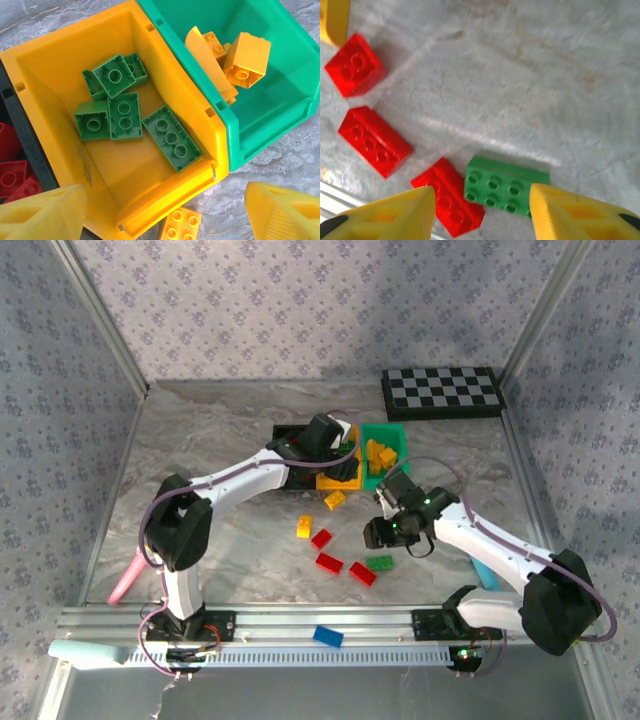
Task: Sort the legos into containers by color
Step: Move the lego to the bottom-center of the table, then pick up the lego from the bottom-center of the table, then place the lego in the container, then pick up the lego from the middle-left of the table.
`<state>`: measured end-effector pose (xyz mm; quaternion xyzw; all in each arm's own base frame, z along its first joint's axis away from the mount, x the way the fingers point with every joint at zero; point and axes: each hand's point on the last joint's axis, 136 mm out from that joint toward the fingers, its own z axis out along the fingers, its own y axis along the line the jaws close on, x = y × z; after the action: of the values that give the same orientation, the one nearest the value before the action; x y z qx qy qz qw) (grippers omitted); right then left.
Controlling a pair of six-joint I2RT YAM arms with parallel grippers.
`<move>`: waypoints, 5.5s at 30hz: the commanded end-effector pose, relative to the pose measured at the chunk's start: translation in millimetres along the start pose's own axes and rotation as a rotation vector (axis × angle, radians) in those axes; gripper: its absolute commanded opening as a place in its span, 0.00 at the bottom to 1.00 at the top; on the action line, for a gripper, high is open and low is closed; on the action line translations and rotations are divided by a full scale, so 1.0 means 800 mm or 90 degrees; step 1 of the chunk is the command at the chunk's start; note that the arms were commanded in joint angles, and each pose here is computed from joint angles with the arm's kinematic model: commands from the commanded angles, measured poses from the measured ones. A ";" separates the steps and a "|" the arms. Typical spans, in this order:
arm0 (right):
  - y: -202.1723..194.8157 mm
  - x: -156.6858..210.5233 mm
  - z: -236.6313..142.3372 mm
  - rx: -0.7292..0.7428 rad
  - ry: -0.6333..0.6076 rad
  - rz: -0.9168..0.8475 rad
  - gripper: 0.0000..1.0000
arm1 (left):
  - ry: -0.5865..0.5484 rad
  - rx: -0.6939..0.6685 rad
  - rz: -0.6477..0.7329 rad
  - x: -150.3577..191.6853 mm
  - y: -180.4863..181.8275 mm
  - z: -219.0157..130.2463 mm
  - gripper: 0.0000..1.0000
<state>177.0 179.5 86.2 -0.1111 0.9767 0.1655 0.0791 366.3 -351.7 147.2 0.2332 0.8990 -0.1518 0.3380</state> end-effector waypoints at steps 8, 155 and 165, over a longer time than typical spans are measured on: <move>0.019 0.075 -0.002 -0.003 0.112 0.020 0.56 | -0.036 0.006 -0.034 0.000 -0.001 -0.001 0.82; 0.025 -0.284 0.021 0.050 -0.325 -0.148 0.56 | 0.108 -0.002 -0.029 0.164 -0.033 -0.054 0.76; 0.019 -0.255 0.035 0.085 -0.354 -0.157 0.56 | 0.149 -0.066 0.014 0.177 -0.033 -0.063 0.75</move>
<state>362.1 249.8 82.9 -0.1875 0.9175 0.1320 0.3249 228.9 -320.7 90.7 0.2462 0.9300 -0.1148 0.2475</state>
